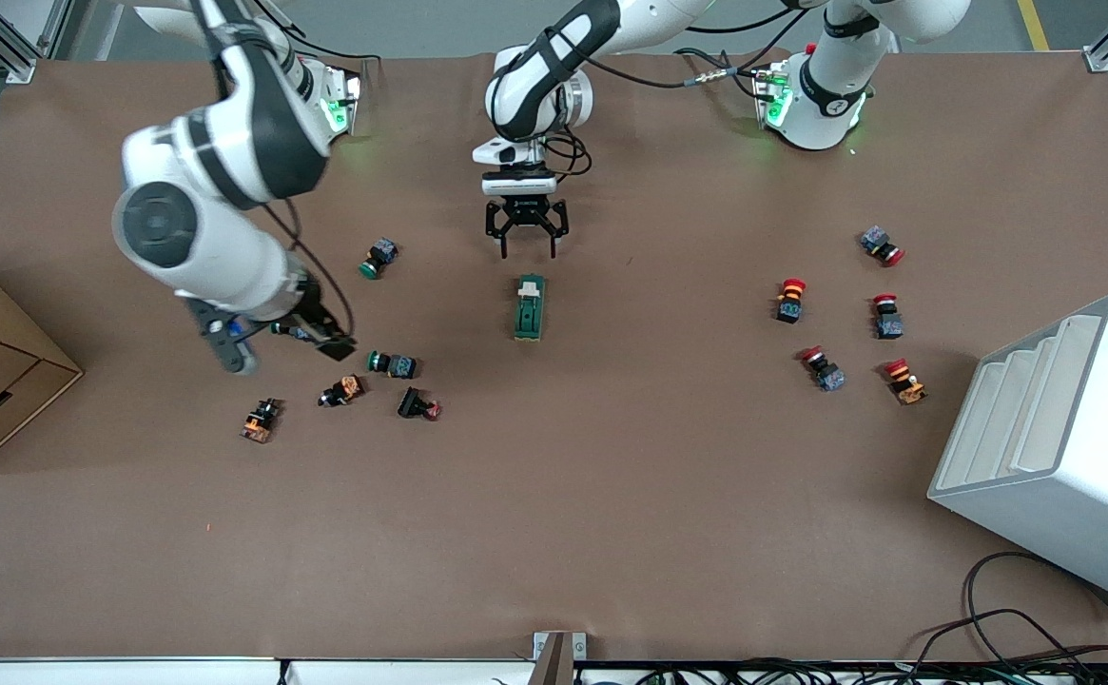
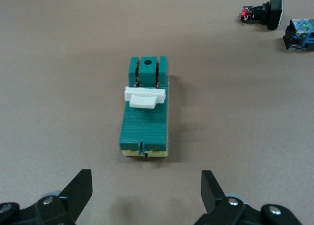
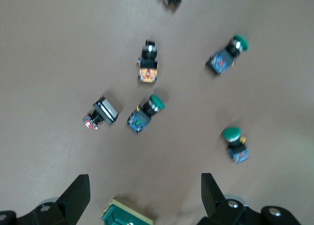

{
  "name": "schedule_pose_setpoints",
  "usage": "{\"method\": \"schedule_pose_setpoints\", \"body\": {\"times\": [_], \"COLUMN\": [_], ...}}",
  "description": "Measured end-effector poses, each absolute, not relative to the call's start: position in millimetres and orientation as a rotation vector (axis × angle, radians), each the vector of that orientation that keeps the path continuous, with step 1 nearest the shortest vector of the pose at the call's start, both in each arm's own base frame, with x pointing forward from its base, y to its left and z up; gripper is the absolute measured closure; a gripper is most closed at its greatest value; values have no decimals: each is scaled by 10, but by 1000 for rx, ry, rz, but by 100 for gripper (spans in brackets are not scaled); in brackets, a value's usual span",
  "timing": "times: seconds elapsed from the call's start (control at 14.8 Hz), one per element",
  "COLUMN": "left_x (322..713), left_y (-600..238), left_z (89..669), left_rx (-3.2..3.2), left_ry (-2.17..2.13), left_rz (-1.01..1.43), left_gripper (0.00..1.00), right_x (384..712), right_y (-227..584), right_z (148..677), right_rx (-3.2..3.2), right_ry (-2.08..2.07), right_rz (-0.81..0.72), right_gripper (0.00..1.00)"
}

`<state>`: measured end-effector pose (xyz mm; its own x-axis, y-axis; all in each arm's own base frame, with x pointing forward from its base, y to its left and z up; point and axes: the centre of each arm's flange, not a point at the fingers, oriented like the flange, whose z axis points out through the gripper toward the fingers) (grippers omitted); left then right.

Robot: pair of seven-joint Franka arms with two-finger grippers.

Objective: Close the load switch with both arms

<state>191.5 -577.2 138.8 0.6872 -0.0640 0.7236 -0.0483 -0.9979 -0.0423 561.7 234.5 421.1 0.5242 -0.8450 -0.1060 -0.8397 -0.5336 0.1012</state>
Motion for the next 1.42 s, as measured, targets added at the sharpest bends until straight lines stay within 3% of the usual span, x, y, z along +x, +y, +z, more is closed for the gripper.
{"method": "schedule_pose_setpoints", "body": {"times": [0.61, 1.42], "left_x": [2132, 2133], "left_y": [-5454, -5396], "left_z": [969, 749], "left_rx": [-2766, -2716], "left_ry": [213, 241], "left_rz": [-1613, -1649], "left_gripper": [1, 1], "right_x": [5120, 4404], "right_y": [3778, 4441], "right_z": [3457, 2867], "right_rx": [2473, 2359], "right_ry": [-1891, -2117], "right_rz": [-138, -98], "right_gripper": [0, 0]}}
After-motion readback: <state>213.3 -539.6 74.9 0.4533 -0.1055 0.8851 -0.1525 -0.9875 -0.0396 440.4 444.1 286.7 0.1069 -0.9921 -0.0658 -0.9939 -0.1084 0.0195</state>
